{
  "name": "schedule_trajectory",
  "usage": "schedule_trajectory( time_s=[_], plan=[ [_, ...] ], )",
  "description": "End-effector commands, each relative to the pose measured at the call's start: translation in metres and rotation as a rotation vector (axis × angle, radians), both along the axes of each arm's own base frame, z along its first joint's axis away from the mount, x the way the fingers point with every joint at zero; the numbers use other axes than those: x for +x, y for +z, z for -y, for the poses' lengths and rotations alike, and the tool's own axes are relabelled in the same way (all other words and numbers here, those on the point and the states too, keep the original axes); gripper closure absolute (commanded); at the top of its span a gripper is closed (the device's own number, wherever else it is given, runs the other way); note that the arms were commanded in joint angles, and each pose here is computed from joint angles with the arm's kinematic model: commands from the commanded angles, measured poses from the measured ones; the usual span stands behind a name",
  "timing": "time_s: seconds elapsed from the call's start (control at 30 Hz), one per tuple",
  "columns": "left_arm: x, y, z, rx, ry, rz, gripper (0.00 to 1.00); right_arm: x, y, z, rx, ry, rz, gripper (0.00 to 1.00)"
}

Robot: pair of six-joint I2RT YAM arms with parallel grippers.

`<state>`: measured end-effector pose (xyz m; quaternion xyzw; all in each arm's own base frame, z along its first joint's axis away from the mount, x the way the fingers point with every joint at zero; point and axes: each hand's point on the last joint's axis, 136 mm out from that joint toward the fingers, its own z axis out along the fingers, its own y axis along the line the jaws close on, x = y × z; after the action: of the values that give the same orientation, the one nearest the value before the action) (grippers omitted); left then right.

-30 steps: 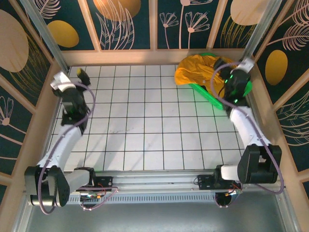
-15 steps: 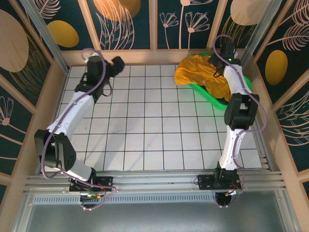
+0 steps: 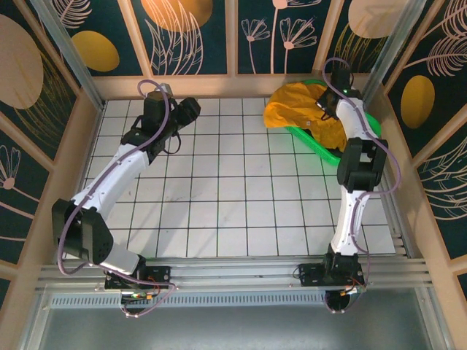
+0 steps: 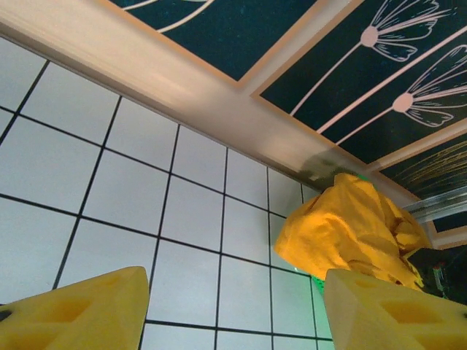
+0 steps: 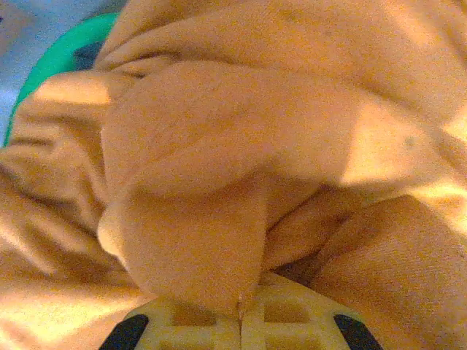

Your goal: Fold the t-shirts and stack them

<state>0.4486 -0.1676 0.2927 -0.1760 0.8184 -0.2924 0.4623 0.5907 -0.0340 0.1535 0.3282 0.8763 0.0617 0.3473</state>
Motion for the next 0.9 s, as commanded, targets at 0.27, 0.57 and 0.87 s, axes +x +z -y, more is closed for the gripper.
schedule_trajectory(
  time_s=[0.27, 0.57, 0.87],
  plan=[
    [-0.004, 0.008, -0.002, -0.002, 0.006, 0.007, 0.42, -0.047, 0.263, -0.028, -0.138, 0.032, 0.562, 1.00],
    [-0.010, 0.015, -0.032, 0.093, 0.138, -0.012, 0.44, -0.114, 0.385, -0.157, -0.122, 0.274, 0.872, 1.00],
    [-0.044, 0.032, -0.086, 0.230, 0.339, -0.029, 0.42, -0.177, 0.267, -0.398, 0.000, 0.775, 0.683, 1.00]
  ],
)
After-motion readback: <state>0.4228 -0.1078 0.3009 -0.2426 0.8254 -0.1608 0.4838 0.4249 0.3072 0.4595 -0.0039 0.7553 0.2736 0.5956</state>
